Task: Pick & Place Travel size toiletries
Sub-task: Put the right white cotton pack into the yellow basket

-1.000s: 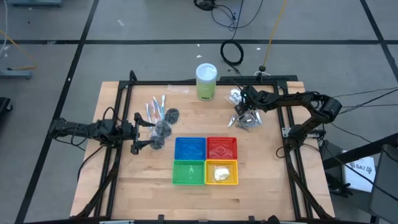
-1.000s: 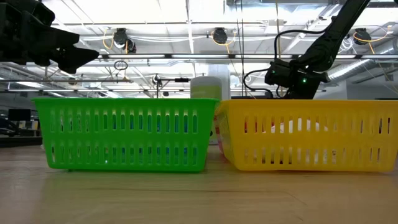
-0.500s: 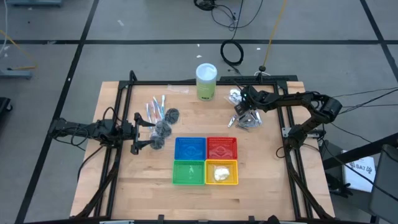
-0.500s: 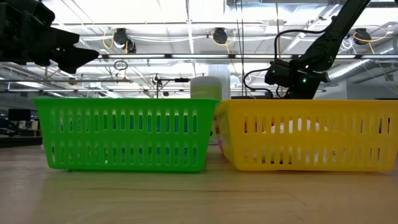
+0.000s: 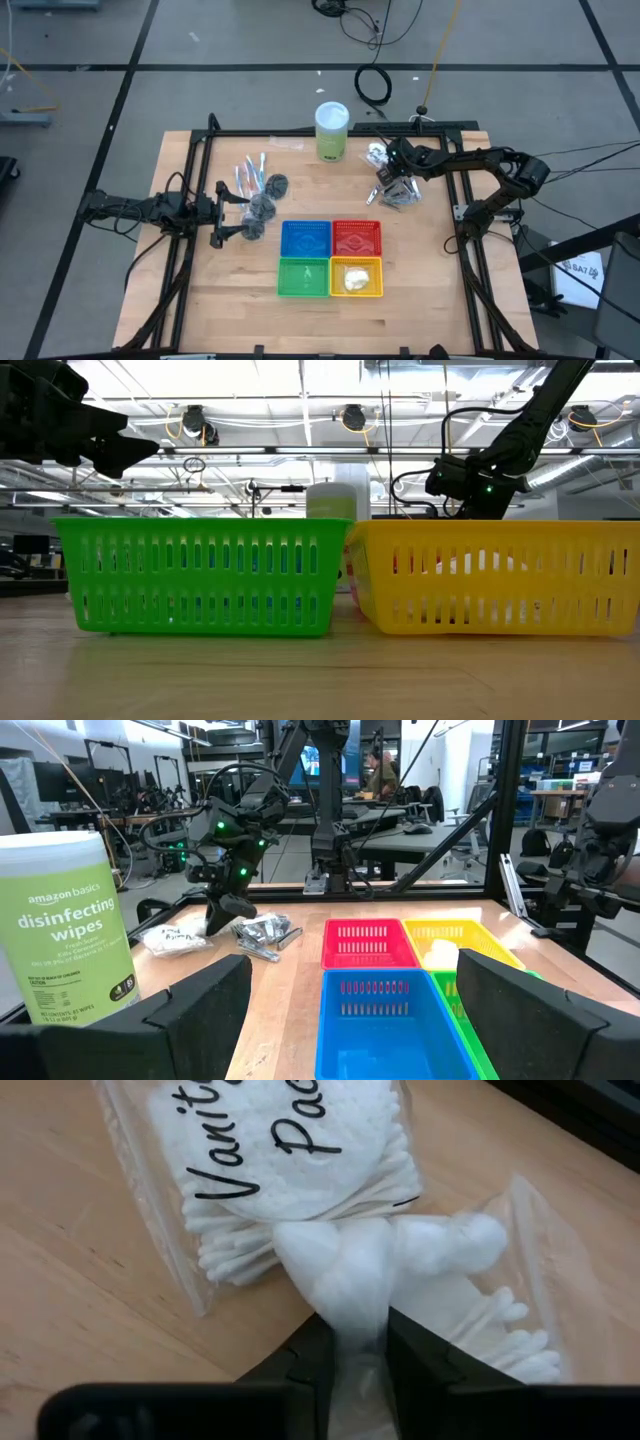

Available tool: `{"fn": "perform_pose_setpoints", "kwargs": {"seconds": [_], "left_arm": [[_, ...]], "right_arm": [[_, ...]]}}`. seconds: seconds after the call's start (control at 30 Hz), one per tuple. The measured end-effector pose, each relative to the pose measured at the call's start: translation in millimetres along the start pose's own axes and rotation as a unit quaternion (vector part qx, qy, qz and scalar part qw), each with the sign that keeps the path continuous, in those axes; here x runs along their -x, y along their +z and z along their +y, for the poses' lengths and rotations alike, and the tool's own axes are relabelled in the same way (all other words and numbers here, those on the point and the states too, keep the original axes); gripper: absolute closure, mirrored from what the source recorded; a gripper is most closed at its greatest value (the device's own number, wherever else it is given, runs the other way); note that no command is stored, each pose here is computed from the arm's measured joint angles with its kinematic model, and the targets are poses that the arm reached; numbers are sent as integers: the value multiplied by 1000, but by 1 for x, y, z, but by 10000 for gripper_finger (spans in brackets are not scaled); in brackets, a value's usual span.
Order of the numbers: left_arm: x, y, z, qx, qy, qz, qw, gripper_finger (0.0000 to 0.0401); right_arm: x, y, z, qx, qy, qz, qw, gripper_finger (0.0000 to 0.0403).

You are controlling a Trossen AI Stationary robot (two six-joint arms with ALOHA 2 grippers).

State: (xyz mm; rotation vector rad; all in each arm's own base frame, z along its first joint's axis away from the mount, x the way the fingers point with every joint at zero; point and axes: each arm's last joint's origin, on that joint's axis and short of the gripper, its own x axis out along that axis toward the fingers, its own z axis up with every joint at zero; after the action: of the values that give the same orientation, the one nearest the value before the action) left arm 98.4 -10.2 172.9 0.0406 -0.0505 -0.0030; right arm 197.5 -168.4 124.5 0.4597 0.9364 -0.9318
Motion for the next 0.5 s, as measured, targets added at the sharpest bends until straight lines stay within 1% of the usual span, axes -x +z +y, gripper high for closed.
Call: {"fn": "perform_pose_setpoints", "kwargs": {"seconds": [0.33, 0.5], "left_arm": [[0, 0, 0, 0, 0, 0, 1000, 54], [0, 0, 0, 0, 0, 0, 1000, 54]], "right_arm": [[3, 1, 1, 20, 4, -6, 1000, 392], [13, 3, 4, 32, 15, -21, 999, 400]]}}
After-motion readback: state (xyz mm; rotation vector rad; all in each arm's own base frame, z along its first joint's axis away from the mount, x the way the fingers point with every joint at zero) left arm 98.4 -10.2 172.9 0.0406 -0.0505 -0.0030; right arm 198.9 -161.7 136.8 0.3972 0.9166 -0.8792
